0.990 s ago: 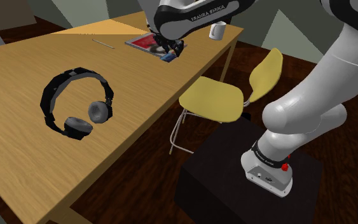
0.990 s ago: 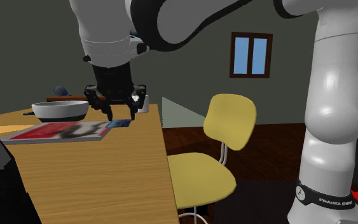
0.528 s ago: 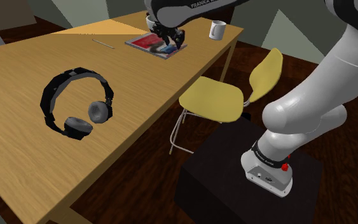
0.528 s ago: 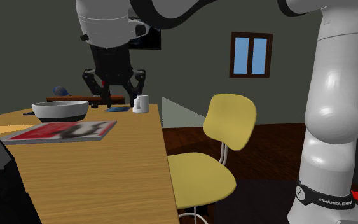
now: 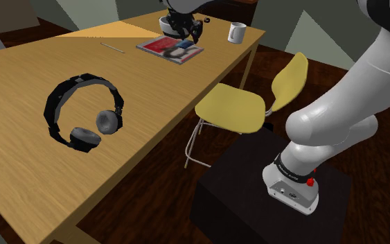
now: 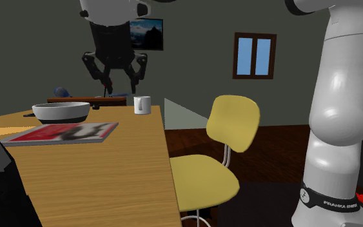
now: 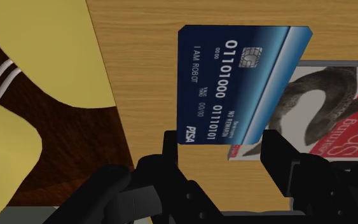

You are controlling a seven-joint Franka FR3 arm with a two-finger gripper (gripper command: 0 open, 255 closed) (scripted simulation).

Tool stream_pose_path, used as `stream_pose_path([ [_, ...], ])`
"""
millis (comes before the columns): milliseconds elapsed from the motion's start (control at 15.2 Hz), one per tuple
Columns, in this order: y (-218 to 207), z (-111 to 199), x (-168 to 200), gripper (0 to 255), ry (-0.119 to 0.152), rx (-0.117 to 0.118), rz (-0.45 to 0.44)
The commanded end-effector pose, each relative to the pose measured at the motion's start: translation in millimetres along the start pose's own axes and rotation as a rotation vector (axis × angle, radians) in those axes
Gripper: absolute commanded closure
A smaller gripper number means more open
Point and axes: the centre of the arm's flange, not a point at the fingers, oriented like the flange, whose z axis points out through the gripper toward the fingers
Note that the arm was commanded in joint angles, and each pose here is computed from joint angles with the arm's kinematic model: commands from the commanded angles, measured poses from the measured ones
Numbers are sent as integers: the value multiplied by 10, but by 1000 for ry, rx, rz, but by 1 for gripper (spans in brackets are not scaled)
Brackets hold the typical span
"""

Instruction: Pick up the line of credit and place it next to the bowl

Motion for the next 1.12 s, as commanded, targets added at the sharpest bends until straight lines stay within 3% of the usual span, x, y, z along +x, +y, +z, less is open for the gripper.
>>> stream_pose_path([
  [0, -30, 47, 135, 255, 0, 0, 0],
  [1056, -431, 1181, 1871, 255, 0, 0, 0],
])
